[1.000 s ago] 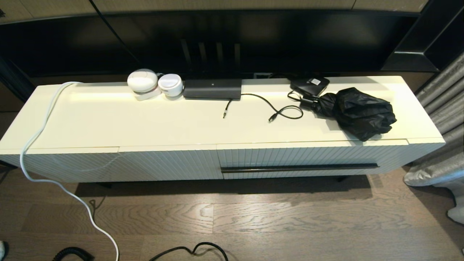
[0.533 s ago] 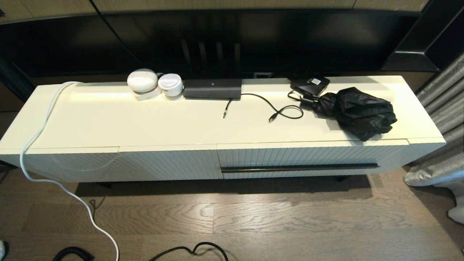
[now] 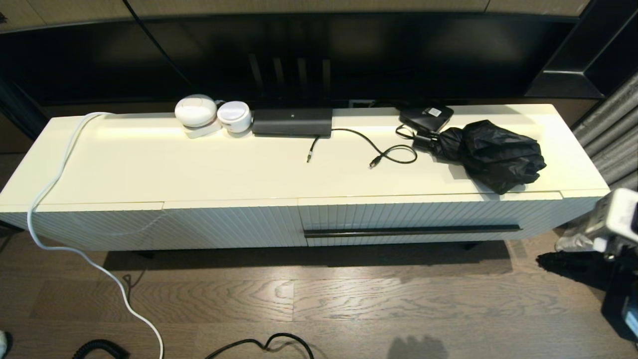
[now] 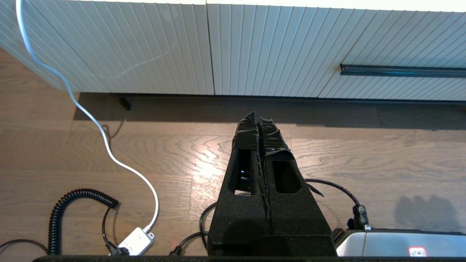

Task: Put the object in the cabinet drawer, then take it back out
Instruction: Open the drawer

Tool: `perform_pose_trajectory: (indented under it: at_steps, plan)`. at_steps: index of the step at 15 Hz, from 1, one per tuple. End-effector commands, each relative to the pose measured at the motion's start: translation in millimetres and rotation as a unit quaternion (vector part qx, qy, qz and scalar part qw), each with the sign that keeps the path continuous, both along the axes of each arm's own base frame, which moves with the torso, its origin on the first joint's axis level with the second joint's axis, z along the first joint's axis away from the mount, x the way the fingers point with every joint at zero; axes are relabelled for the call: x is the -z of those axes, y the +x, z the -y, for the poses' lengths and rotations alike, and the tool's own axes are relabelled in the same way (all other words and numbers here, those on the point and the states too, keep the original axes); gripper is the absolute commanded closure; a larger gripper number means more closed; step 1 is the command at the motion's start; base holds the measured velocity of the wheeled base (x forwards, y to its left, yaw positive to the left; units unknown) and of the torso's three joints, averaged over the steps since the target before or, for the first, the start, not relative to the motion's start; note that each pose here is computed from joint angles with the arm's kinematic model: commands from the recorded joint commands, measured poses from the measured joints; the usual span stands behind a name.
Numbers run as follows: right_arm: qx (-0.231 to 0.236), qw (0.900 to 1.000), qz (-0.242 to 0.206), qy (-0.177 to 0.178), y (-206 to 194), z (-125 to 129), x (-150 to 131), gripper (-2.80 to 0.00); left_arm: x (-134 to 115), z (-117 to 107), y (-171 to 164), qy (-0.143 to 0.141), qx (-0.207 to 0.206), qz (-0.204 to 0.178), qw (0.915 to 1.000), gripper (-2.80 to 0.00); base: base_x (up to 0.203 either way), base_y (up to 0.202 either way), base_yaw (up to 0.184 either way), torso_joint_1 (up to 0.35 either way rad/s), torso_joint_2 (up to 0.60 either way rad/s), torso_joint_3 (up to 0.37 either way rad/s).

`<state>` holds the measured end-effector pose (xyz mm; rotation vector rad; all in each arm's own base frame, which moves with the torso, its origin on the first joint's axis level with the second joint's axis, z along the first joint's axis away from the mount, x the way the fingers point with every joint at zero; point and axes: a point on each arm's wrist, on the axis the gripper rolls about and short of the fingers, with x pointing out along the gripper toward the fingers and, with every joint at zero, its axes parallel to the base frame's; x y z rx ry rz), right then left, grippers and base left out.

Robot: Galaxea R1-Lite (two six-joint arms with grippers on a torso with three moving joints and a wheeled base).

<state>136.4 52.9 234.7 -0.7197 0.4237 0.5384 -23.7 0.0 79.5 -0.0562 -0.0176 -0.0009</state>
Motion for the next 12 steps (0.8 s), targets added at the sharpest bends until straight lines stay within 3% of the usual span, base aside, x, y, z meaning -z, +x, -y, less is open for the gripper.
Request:
perform_pose_trajectory:
  at_steps: [1,5,12]
  plan:
    - [-0.020,0.996,-0.066,-0.048,28.7,-13.2,29.1,0.00,0.0,0.0,0.1,0.000,0.001,0.000,1.0000,0.00,0.000,0.000,0.000,0.000,0.00,0.000]
    - [-0.041,0.991,-0.091,-0.092,62.3,-23.6,61.3,0.00,0.0,0.0,0.1,0.000,0.001,0.000,1.0000,0.00,0.000,0.000,0.000,0.000,0.00,0.000]
    - [-0.051,0.989,-0.084,-0.107,110.2,-40.6,111.2,0.00,0.0,0.0,0.1,0.000,0.000,0.000,1.0000,0.00,0.000,0.000,0.000,0.000,0.00,0.000]
